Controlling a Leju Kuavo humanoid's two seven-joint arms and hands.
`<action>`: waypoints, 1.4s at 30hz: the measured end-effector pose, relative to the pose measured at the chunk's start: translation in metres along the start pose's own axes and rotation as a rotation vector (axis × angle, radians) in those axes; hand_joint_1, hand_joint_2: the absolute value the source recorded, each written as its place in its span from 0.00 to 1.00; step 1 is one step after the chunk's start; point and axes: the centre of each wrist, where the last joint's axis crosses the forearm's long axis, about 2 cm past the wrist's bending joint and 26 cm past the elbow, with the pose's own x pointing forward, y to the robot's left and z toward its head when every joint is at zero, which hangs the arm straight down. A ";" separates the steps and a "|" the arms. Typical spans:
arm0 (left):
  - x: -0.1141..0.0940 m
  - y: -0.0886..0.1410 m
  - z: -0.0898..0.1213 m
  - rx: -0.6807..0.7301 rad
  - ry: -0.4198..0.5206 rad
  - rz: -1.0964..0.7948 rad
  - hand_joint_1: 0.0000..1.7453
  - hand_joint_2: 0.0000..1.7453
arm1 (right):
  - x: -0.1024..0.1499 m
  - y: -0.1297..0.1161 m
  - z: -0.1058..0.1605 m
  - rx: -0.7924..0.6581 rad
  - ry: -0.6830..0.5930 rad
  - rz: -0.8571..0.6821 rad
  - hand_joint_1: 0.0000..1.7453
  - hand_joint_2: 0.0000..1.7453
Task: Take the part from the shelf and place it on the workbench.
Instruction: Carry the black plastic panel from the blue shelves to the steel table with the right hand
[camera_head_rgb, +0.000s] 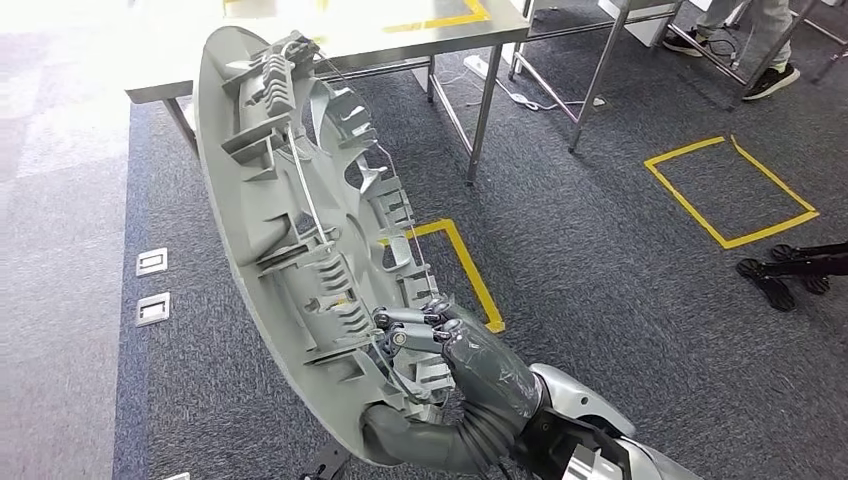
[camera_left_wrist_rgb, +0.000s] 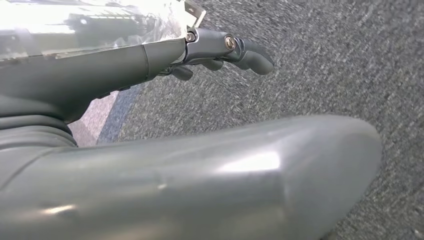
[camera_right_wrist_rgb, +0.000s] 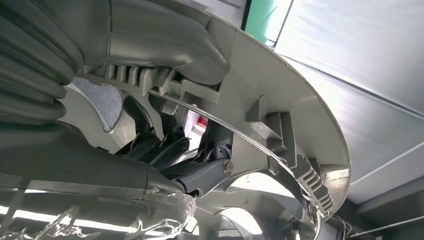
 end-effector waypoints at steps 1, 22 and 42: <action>0.000 0.000 0.000 -0.001 -0.001 0.000 0.00 1.00 | 0.000 0.000 0.000 0.000 0.001 0.000 1.00 1.00; -0.001 0.000 0.000 0.008 0.006 -0.004 0.00 1.00 | 0.000 0.000 0.000 -0.006 0.002 -0.010 1.00 1.00; -0.001 0.001 0.000 0.014 -0.036 -0.002 0.00 1.00 | 0.000 -0.002 0.000 -0.011 0.006 -0.008 1.00 1.00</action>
